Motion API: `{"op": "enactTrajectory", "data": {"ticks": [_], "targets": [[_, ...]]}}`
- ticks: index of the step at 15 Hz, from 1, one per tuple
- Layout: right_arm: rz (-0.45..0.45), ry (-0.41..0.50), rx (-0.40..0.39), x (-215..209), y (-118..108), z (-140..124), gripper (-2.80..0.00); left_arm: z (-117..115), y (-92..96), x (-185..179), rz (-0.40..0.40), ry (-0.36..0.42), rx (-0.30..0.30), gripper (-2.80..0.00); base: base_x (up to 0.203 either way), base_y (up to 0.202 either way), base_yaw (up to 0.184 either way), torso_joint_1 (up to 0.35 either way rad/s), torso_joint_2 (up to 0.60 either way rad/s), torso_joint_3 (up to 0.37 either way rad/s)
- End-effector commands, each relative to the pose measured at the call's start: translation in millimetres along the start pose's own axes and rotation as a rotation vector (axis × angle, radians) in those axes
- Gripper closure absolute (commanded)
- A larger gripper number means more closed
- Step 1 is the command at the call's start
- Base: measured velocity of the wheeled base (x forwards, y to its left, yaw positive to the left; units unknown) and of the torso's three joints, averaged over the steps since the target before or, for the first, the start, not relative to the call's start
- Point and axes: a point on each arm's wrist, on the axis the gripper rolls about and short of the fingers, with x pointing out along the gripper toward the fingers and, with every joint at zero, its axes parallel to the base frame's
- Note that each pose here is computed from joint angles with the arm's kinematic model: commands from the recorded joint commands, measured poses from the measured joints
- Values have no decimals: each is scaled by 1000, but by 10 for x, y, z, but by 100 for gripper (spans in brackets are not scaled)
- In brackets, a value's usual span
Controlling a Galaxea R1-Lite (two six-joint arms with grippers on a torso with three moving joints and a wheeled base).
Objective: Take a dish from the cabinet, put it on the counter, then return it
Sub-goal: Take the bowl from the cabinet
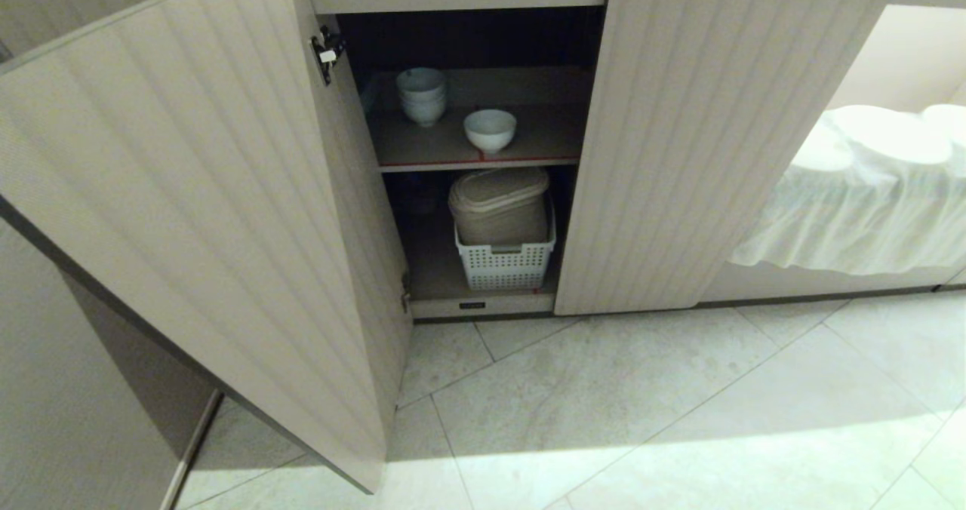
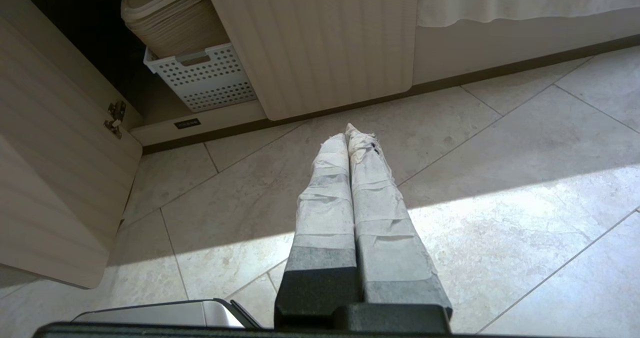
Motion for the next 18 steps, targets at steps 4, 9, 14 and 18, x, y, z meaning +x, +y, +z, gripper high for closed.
{"op": "enactTrajectory", "data": {"ticks": [4,9,14,18], "targets": [[0,1,1,1,0,0,0,0,0,1,1,1,0,0,0,0,0,0,0,0],[0,1,1,1,0,0,0,0,0,1,1,1,-1,0,0,0,0,0,0,0],[0,1,1,1,0,0,0,0,0,1,1,1,-1,0,0,0,0,0,0,0],[0,1,1,1,0,0,0,0,0,1,1,1,-1,0,0,0,0,0,0,0]]}}
